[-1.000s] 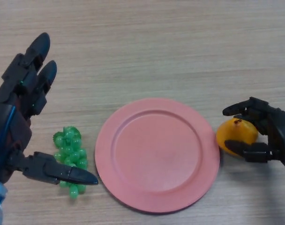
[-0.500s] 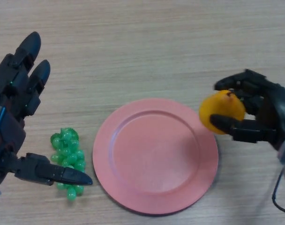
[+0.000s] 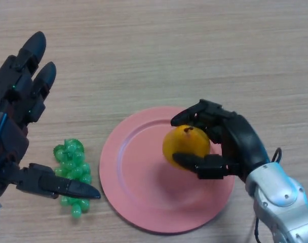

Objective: Pick up the yellow pear and place it on the plate

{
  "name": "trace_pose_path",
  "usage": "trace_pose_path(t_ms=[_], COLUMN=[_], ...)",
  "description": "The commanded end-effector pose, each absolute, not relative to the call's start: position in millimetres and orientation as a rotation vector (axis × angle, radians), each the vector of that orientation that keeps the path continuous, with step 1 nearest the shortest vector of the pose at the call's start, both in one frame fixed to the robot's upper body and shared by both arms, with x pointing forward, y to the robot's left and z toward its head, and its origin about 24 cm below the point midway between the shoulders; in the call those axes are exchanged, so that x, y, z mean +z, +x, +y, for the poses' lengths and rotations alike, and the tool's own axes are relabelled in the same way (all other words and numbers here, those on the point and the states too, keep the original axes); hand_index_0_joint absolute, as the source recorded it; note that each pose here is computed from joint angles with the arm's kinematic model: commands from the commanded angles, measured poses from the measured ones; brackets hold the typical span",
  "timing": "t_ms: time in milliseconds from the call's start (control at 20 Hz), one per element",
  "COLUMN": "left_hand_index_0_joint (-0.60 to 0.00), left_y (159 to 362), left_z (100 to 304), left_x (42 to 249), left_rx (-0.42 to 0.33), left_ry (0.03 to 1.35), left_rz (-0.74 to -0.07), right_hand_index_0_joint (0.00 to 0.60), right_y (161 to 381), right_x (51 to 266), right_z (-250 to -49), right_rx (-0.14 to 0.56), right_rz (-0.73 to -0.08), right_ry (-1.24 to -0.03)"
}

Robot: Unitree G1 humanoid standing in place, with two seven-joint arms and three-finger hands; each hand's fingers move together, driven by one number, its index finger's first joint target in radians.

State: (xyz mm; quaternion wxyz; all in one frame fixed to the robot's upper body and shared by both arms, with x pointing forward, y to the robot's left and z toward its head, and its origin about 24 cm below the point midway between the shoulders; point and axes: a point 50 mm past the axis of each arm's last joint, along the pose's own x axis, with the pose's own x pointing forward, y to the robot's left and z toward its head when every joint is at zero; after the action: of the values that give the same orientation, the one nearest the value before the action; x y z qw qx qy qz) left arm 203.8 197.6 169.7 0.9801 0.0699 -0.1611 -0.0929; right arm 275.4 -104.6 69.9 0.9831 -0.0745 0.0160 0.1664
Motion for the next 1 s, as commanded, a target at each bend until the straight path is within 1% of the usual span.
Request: trace_pose_path(t_ms=[50, 100, 200, 250, 300, 350, 400, 450, 500, 550, 650, 700, 800, 900, 1000], left_hand_index_0_joint=[0.000, 0.000, 0.000, 0.000, 0.000, 0.000, 0.000, 0.000, 0.000, 0.000, 0.000, 0.000, 0.000, 0.000, 0.000], left_y=[195, 196, 196, 196, 196, 196, 197, 197, 197, 196, 195, 195, 196, 197, 199], left_z=[203, 201, 201, 202, 202, 202, 202, 201, 199, 199, 199, 199, 197, 194, 193], left_x=[195, 195, 196, 196, 196, 196, 195, 194, 195, 196, 198, 198, 195, 192, 191], left_rx=[-0.183, -0.191, -0.200, -0.198, -0.196, -0.196, -0.197, -0.198, -0.196, -0.191, -0.193, -0.193, -0.176, -0.197, -0.201], left_ry=[0.215, 0.251, 0.249, 0.248, 0.247, 0.248, 0.254, 0.252, 0.262, 0.255, 0.260, 0.234, 0.236, 0.238, 0.206], left_rz=[-0.476, -0.477, -0.479, -0.482, -0.487, -0.488, -0.489, -0.489, -0.491, -0.497, -0.496, -0.495, -0.525, -0.489, -0.480], right_hand_index_0_joint=[0.600, 0.600, 0.600, 0.500, 0.350, 0.250, 0.100, 0.018, 0.000, 0.000, 0.000, 0.000, 0.000, 0.000, 0.000], right_y=[274, 274, 276, 276, 277, 277, 278, 279, 279, 280, 283, 284, 282, 275, 265], right_x=[96, 95, 93, 94, 94, 95, 95, 96, 97, 100, 107, 112, 124, 133, 142], right_z=[-103, -101, -100, -100, -100, -100, -100, -101, -102, -103, -109, -113, -119, -128, -137], right_rx=[0.341, 0.357, 0.370, 0.371, 0.374, 0.376, 0.381, 0.379, 0.372, 0.364, 0.333, 0.315, 0.300, 0.279, 0.270], right_rz=[-0.081, -0.057, -0.051, -0.052, -0.058, -0.065, -0.078, -0.091, -0.101, -0.110, -0.154, -0.168, -0.204, -0.227, -0.245], right_ry=[-0.118, -0.123, -0.118, -0.119, -0.123, -0.129, -0.142, -0.151, -0.146, -0.153, -0.209, -0.220, -0.209, -0.180, -0.163])
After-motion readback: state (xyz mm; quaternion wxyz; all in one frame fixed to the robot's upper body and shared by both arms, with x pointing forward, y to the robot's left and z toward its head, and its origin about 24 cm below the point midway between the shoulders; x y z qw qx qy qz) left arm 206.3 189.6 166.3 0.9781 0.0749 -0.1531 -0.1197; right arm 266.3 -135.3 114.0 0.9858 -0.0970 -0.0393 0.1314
